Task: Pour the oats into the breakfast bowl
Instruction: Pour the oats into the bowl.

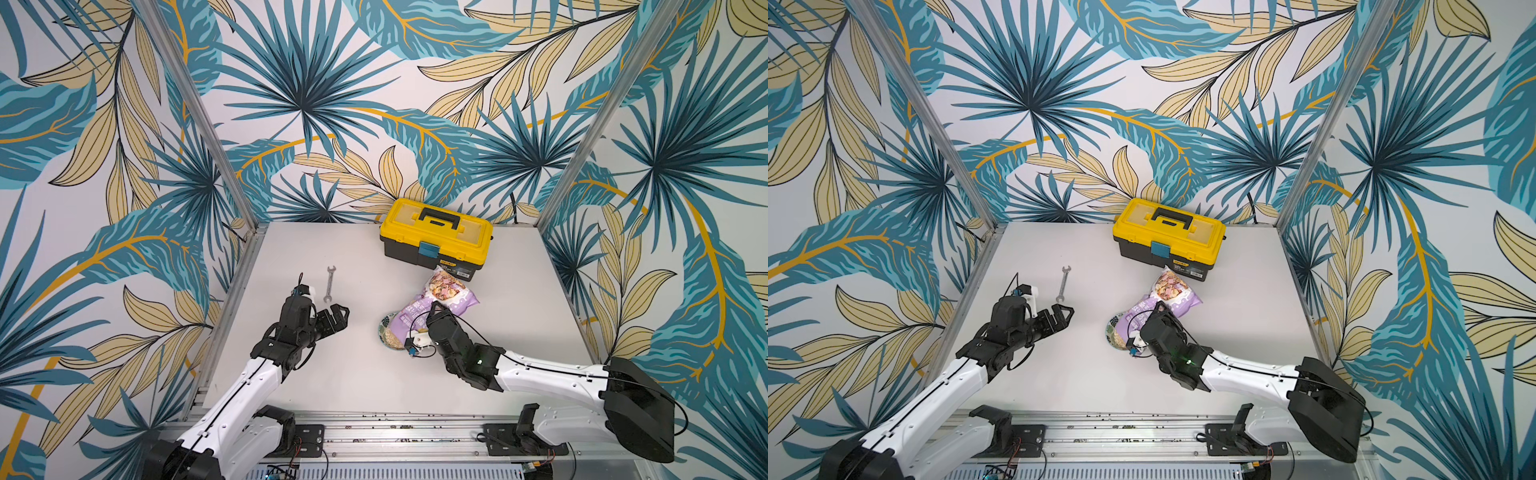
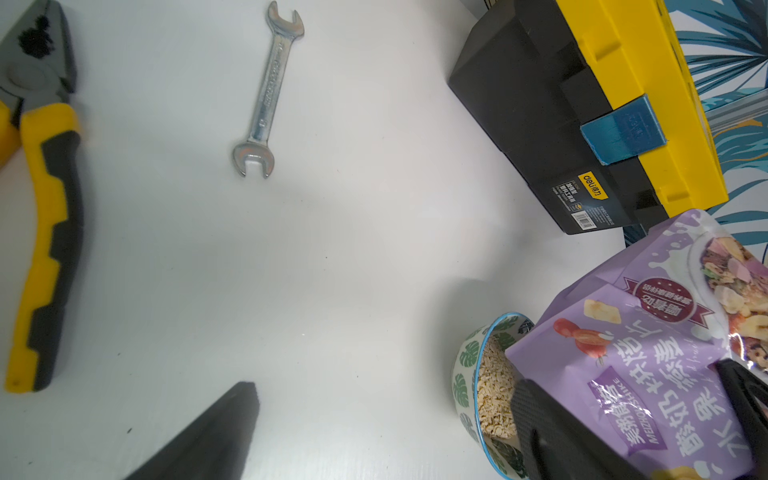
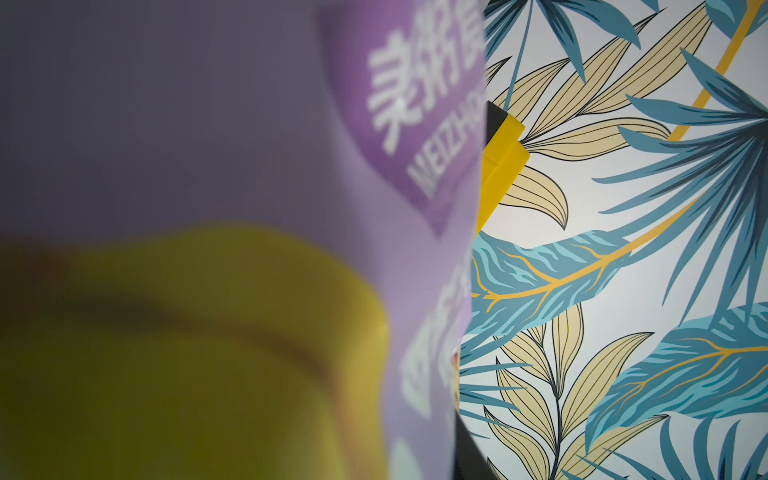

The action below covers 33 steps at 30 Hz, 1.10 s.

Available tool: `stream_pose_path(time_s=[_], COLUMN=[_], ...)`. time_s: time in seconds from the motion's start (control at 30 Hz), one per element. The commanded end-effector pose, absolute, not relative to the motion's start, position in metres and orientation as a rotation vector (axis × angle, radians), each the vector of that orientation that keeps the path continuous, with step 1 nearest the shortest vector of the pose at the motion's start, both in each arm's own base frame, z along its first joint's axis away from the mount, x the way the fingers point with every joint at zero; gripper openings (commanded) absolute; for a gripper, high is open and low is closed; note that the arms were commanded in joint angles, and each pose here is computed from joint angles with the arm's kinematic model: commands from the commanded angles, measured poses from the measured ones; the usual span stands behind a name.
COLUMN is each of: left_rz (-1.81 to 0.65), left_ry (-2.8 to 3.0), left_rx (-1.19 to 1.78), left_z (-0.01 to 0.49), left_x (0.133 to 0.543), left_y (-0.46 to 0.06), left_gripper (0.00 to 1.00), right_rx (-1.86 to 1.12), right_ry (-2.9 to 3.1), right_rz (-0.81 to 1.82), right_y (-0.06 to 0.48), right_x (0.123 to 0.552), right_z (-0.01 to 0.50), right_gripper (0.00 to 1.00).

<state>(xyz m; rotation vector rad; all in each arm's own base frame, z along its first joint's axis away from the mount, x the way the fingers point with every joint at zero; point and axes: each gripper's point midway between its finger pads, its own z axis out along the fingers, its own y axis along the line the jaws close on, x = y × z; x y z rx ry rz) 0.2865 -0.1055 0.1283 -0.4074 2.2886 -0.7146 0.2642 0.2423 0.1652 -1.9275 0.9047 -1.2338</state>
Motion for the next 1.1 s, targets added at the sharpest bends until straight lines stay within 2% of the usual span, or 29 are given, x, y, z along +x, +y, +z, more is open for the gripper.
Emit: stream_pose_path(time_s=[0.0, 0.7, 1.07], left_rz=[-0.696, -0.694, -0.693], left_ry=[2.266, 2.270, 2.268], left_rx=[-0.392, -0.381, -0.372], left_z=[0.140, 0.139, 0.140], left_x=[0.291, 0.290, 0.291], left_y=[-0.103, -0.103, -0.103], left_gripper=[1.00, 1.00, 1.00], right_rx=[-1.807, -1.965, -2.006], right_ry=[0.999, 1.266, 1.309], right_rz=[-1.238, -1.192, -1.263], right_y=[0.242, 0.229, 0.223], right_x=[0.272, 0.276, 0.278], right_z=[0.193, 0.182, 0.182], right_gripper=[0.00, 0.00, 0.00])
